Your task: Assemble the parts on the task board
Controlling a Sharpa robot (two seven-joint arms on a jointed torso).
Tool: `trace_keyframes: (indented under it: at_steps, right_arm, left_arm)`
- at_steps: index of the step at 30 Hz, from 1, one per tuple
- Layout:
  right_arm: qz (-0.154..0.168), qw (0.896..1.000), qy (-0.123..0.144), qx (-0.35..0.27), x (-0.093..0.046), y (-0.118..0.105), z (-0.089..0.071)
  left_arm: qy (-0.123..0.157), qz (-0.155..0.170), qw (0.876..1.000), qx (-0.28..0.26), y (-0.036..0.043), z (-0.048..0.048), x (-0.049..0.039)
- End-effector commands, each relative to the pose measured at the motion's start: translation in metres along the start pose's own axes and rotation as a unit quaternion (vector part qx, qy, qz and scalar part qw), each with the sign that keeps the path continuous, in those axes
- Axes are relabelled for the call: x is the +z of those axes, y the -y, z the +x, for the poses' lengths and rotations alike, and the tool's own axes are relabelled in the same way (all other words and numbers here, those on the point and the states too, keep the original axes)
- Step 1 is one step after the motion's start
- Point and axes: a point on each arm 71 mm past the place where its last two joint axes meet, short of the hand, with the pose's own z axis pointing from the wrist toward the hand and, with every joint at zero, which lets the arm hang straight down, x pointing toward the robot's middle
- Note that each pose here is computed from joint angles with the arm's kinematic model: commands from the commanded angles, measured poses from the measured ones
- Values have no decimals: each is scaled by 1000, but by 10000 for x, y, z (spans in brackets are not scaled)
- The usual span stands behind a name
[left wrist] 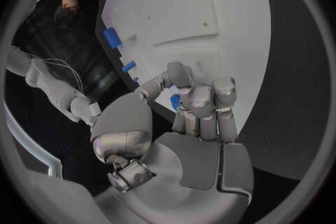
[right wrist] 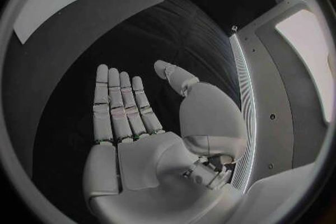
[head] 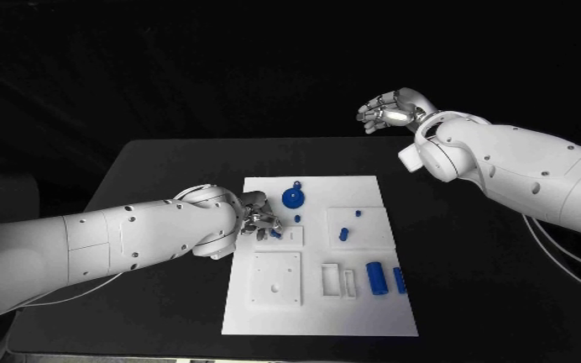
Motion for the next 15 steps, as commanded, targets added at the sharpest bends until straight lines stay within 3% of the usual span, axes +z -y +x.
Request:
trace_keyframes:
  at_steps: [1, 15]
  right_arm:
    - [-2, 1000, -9, -2, 3, -4, 30]
    - [-3, 1000, -11, -1, -3, 8, 64]
  left_arm:
    - [-3, 6, 1000, 2, 26, 22, -2]
    - [3, 14, 1000, 18, 57, 61, 6]
